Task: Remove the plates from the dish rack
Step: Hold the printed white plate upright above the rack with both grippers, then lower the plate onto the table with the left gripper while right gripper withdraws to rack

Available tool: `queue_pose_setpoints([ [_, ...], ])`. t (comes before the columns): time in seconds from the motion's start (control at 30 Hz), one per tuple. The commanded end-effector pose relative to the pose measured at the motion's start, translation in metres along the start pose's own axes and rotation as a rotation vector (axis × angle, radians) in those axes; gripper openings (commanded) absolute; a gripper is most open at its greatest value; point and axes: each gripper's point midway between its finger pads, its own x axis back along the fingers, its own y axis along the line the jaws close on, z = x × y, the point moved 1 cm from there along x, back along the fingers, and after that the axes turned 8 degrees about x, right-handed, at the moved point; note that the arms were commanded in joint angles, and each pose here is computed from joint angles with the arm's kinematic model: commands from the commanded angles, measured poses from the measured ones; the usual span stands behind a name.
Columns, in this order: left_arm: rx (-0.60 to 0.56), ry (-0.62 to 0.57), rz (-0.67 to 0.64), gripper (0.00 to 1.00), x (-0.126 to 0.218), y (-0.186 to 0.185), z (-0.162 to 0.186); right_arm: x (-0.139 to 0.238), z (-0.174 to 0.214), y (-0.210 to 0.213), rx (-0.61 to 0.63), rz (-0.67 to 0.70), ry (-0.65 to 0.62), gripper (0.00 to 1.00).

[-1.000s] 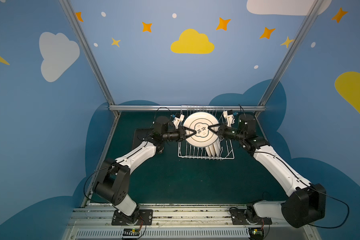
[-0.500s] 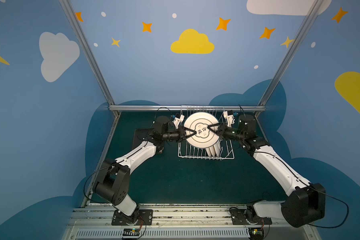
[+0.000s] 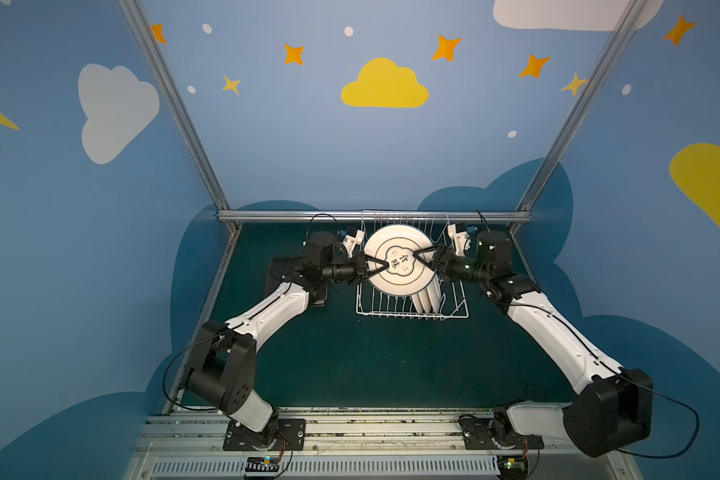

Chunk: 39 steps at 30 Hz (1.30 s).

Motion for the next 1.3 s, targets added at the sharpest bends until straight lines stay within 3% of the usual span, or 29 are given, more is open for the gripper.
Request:
queue_pose_setpoints([
  [0.0, -0.078, -0.016, 0.010, 0.03, 0.019, -0.023, 0.006, 0.018, -0.008, 0.011, 0.119, 0.041, -0.034, 0.84],
  [0.37, -0.024, -0.031, -0.144, 0.03, 0.067, 0.001, 0.044, 0.057, 0.000, 0.022, 0.552, 0.150, -0.028, 0.91],
  [0.63, 0.082, -0.015, -0.285, 0.03, 0.093, 0.038, 0.086, 0.071, 0.023, 0.033, 0.786, 0.149, -0.003, 0.91],
  [0.8, 0.159, -0.011, -0.337, 0.03, 0.106, 0.056, 0.110, 0.072, 0.042, 0.042, 0.886, 0.114, 0.022, 0.91],
  [1.03, 0.238, 0.022, -0.413, 0.03, 0.124, 0.083, 0.146, 0.069, 0.072, 0.036, 1.033, 0.117, 0.151, 0.91],
  [1.27, 0.299, 0.015, -0.426, 0.03, 0.130, 0.110, 0.168, 0.071, 0.086, 0.027, 1.084, 0.135, 0.219, 0.91],
])
